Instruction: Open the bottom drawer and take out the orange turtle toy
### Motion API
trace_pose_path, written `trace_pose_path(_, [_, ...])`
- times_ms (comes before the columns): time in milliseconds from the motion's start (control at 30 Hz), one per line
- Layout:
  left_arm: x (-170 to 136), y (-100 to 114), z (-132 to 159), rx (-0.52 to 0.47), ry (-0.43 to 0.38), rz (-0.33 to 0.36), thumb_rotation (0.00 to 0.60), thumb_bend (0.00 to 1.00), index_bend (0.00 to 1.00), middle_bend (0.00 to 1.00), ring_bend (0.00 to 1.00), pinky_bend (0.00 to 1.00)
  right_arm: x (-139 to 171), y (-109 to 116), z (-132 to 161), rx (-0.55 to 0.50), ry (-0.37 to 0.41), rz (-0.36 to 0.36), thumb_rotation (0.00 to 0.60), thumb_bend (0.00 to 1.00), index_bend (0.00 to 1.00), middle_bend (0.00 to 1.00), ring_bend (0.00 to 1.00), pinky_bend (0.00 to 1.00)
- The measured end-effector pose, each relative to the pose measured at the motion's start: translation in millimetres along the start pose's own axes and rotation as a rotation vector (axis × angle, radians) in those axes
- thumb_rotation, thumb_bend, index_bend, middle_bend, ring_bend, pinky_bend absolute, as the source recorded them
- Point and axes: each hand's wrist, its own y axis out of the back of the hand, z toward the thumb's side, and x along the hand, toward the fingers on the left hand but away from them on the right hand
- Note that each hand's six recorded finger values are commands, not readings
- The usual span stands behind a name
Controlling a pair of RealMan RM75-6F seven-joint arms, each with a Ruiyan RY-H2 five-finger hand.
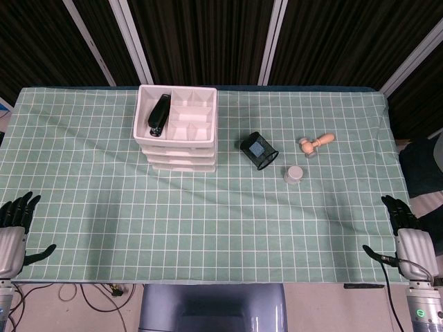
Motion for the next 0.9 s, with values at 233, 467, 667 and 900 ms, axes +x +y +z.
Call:
trace_pose_path(233, [-0.2, 0.5, -0.4, 0.000, 0.001, 0.002, 0.600, 0.08, 0.00, 0.00, 0.00, 0.02, 0.0, 0.3, 0.5, -0.001, 0.002, -0.002, 0.600, 0.10, 0.00, 0.10, 0.00, 0.18])
trace_pose_path(467, [-0.4, 0.1, -0.1, 0.001, -0.001, -0.001, 0.600, 0.08, 0.00, 0.00, 0.00, 0.02, -0.5, 1.5, 0.2, 0.010, 0.007, -0.008, 0.600, 0.10, 0.00, 0.10, 0.00, 0.18])
trace_pose_path(667, [0.4, -0.6, 2.3, 0.000, -0.009, -0.003, 0.600, 0.08, 0.00, 0.00, 0.00, 0.02, -1.7, 3.1, 0.3, 0.036, 0.018, -0.029, 0.600, 0.10, 0.00, 0.10, 0.00, 0.18])
trace_pose_path(900, [10.2, 1.7, 11.7, -0.002, -0.024, 0.004, 0.600, 0.14, 0.00, 0.08, 0.14, 0.30, -4.1, 6.9, -1.6, 0.065, 0.022, -0.058, 0.600, 0.10, 0.00, 0.10, 0.00, 0.18])
